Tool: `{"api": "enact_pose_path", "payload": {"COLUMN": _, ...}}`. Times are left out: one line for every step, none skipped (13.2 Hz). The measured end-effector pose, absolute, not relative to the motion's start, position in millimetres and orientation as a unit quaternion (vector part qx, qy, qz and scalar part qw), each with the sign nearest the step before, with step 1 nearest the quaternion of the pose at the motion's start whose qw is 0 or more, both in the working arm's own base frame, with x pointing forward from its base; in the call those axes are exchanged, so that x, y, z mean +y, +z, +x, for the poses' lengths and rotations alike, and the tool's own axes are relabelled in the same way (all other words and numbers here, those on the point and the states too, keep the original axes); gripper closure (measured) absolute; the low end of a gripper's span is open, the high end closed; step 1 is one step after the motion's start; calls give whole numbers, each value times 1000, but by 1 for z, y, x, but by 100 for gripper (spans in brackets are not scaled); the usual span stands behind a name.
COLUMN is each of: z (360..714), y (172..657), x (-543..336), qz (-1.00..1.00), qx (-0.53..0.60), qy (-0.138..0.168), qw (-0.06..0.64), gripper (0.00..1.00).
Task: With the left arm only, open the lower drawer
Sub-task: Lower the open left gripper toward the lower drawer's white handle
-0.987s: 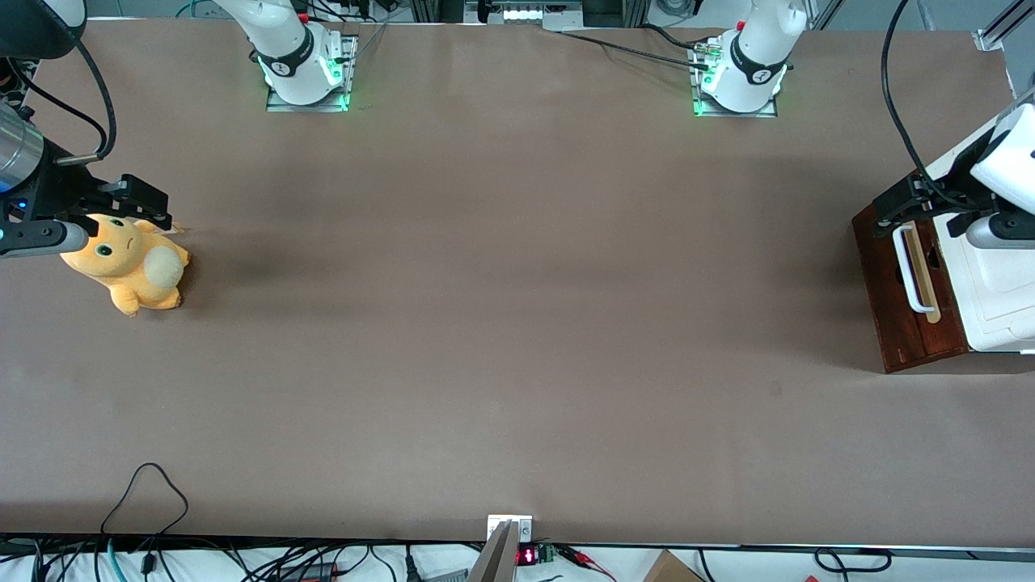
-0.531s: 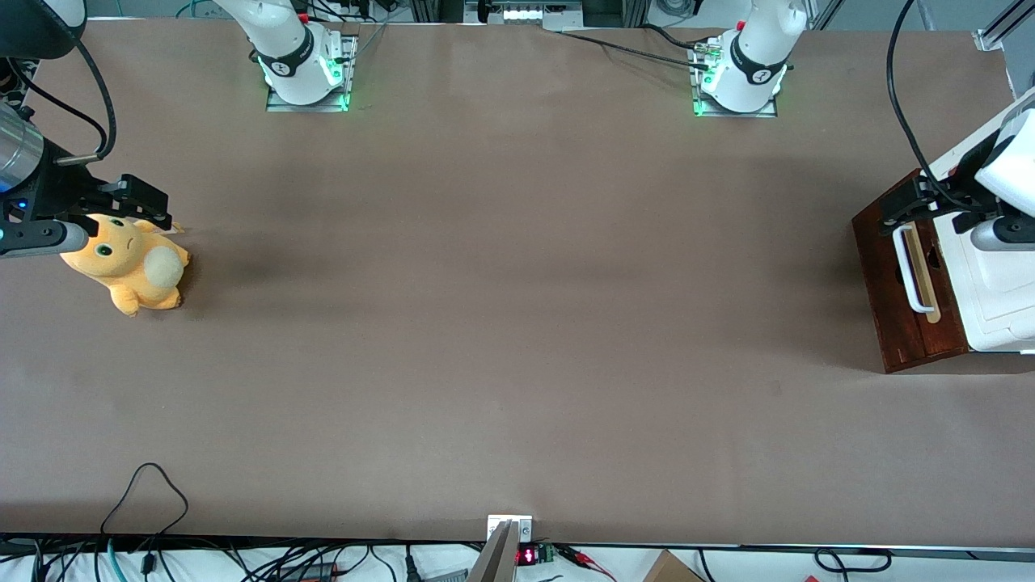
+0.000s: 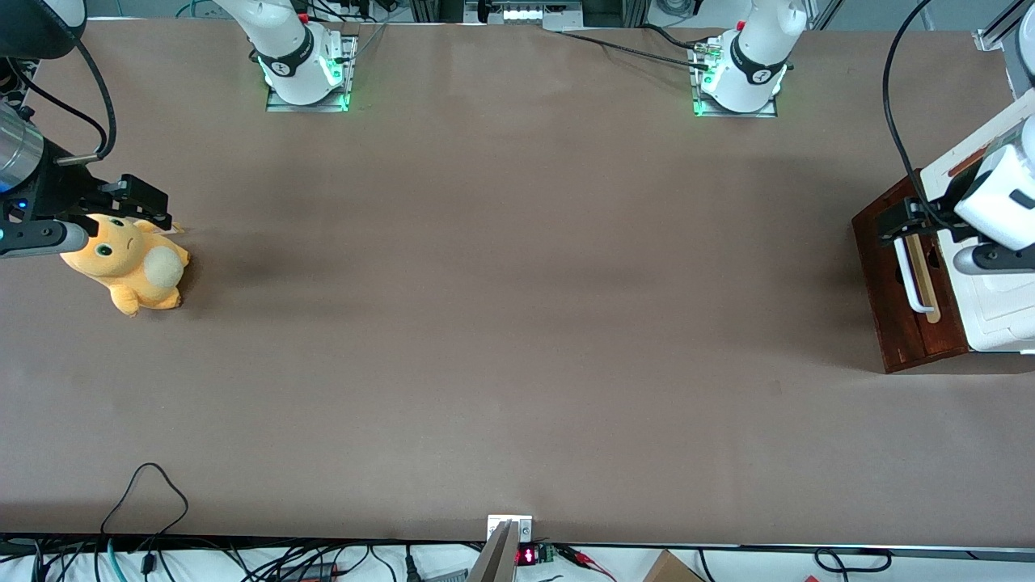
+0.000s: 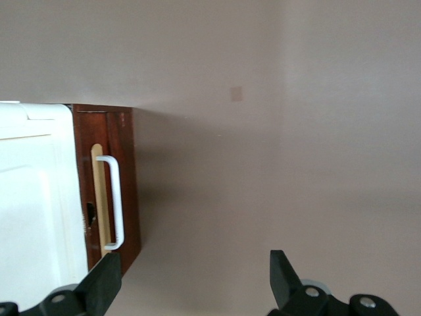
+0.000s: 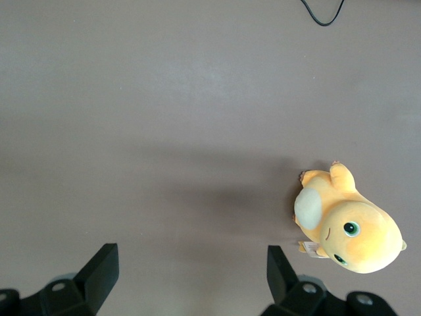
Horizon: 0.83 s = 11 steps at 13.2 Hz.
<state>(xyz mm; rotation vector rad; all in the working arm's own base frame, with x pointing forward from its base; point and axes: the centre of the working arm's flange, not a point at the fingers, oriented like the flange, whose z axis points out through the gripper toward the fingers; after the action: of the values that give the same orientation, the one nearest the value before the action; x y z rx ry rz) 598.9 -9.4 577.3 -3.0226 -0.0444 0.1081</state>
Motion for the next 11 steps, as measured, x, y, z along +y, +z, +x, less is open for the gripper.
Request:
{"api": "enact_pose_path", "payload": {"z": 601, "y": 571, "x": -9, "qz": -997, "qx": -14, "qy": 43, "qw": 64, "gripper": 0}}
{"api": "enact_pose_path", "payload": {"z": 603, "y": 565, "x": -9, "qz": -996, "qx": -12, "qy": 49, "qw": 72, "gripper": 0}}
{"api": "enact_pose_path", "payload": {"z": 605, "y": 559, "x": -9, "qz": -995, "qx": -9, "qy": 55, "qw": 86, "gripper": 0}}
{"api": "enact_pose_path", "payload": {"z": 606, "y": 554, "x": -11, "qz": -993, "qx": -5, "qy": 61, "qw": 102, "gripper": 0}}
{"api": "enact_pose_path", "payload": {"z": 608, "y": 548, "x": -15, "qz": -991, "qx": -1, "qy": 67, "qw": 119, "gripper": 0}}
{"api": "enact_pose_path", "payload": {"z": 610, "y": 541, "x": -20, "qz": -988, "qx": 4, "qy": 72, "qw": 135, "gripper": 0}}
{"api": "enact_pose_path", "payload": {"z": 612, "y": 534, "x": -24, "qz": -985, "qx": 11, "qy": 78, "qw": 154, "gripper": 0}}
{"api": "enact_pose_path", "payload": {"z": 615, "y": 525, "x": -29, "qz": -981, "qx": 19, "qy": 83, "qw": 174, "gripper": 0}}
{"api": "enact_pose_path", "payload": {"z": 618, "y": 514, "x": -36, "qz": -976, "qx": 28, "qy": 89, "qw": 195, "gripper": 0}}
{"api": "enact_pose_path", "payload": {"z": 621, "y": 503, "x": -41, "qz": -971, "qx": 35, "qy": 99, "qw": 215, "gripper": 0}}
{"api": "enact_pose_path", "payload": {"z": 623, "y": 491, "x": -46, "qz": -965, "qx": 42, "qy": 108, "qw": 236, "gripper": 0}}
